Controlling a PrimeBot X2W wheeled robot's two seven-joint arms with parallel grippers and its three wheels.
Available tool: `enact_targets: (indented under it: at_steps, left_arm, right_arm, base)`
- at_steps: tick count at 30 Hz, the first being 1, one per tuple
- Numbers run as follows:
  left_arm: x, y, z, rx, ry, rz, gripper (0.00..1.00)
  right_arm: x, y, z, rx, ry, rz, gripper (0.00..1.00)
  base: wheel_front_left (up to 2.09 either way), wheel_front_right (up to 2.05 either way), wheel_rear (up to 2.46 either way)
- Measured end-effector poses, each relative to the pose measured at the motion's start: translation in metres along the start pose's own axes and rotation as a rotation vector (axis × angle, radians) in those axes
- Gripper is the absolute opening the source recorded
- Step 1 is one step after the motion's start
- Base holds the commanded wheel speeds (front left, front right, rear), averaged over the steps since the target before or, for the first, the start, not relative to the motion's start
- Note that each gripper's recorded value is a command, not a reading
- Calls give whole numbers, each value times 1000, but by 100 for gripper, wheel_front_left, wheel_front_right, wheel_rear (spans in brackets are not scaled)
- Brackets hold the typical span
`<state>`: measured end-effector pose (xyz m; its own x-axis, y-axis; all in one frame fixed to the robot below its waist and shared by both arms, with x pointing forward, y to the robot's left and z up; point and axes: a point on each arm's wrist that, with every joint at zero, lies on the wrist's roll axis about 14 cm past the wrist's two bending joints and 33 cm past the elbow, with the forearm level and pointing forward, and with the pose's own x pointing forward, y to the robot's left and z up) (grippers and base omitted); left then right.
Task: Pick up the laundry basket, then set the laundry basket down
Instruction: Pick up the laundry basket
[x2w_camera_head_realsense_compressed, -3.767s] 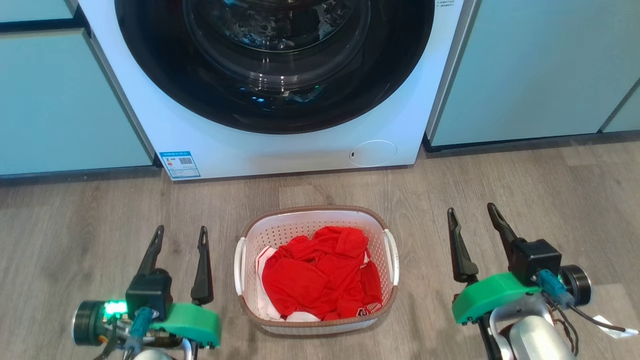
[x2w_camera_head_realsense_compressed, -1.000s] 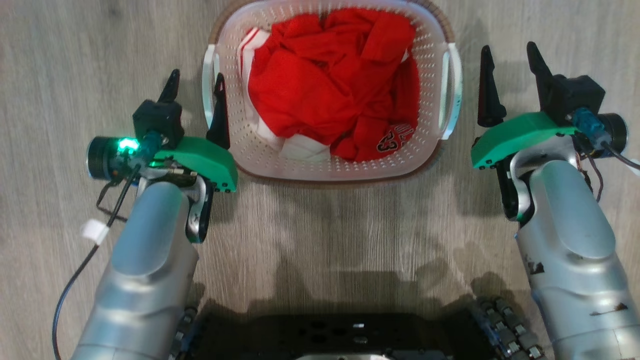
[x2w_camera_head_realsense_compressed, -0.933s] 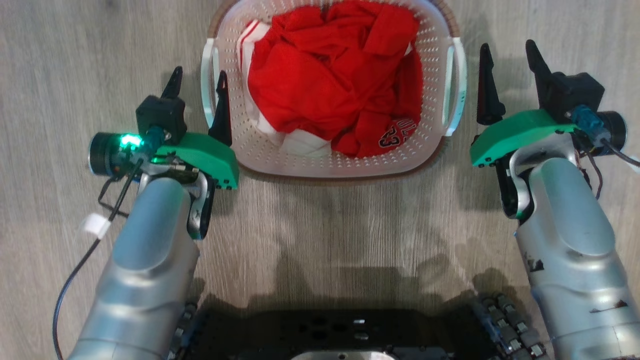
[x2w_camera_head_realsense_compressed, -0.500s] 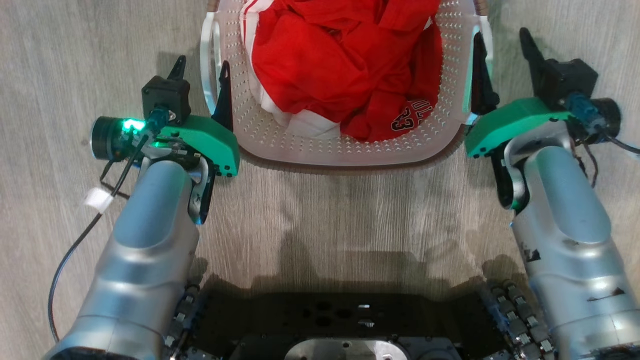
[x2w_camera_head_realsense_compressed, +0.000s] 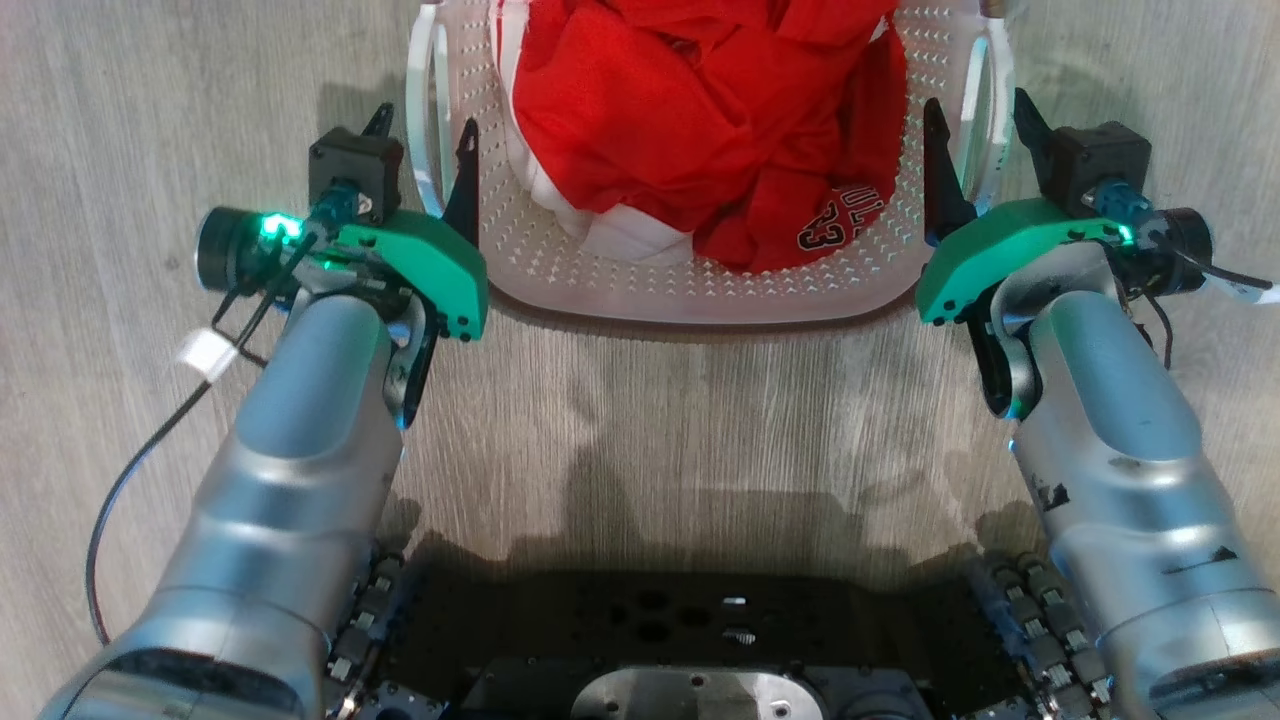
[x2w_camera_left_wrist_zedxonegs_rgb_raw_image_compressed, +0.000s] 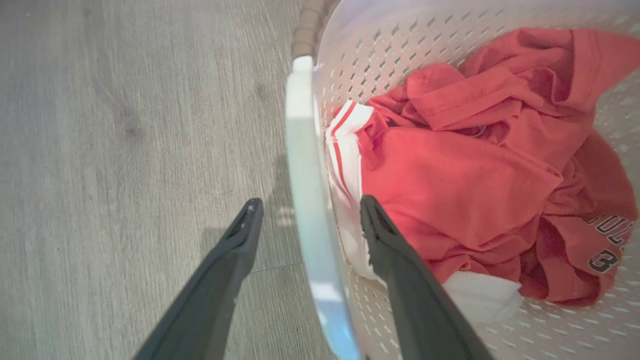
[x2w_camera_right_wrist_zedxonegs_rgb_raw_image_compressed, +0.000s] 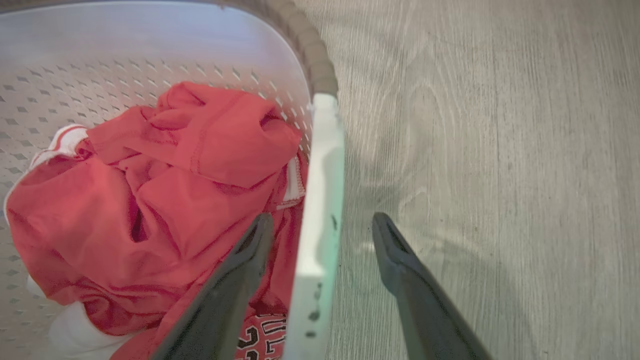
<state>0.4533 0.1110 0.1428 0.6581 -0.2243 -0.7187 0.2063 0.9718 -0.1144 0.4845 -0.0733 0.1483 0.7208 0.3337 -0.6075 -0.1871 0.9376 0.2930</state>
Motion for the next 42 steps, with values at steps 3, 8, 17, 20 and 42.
enact_targets:
  at_steps: [3,8,17,20,42]
  left_arm:
    - [5,1,-2,-3,12,0,100]
    - [13,2,-6,8,33,-8,100]
    - [17,-3,-14,-17,71,-29,16]
    - [15,-5,-13,-32,75,-34,0]
    - [-48,-33,12,-107,54,-48,0]
  right_arm:
    - [3,0,-9,-3,28,4,100]
    - [11,2,-17,3,51,16,100]
    - [18,8,-19,3,75,39,43]
    - [15,10,-20,-4,85,43,21]
    - [-39,21,31,-52,70,23,0]
  base:
    - [0,0,0]
    - [0,0,0]
    - [0,0,0]
    - [0,0,0]
    - [0,0,0]
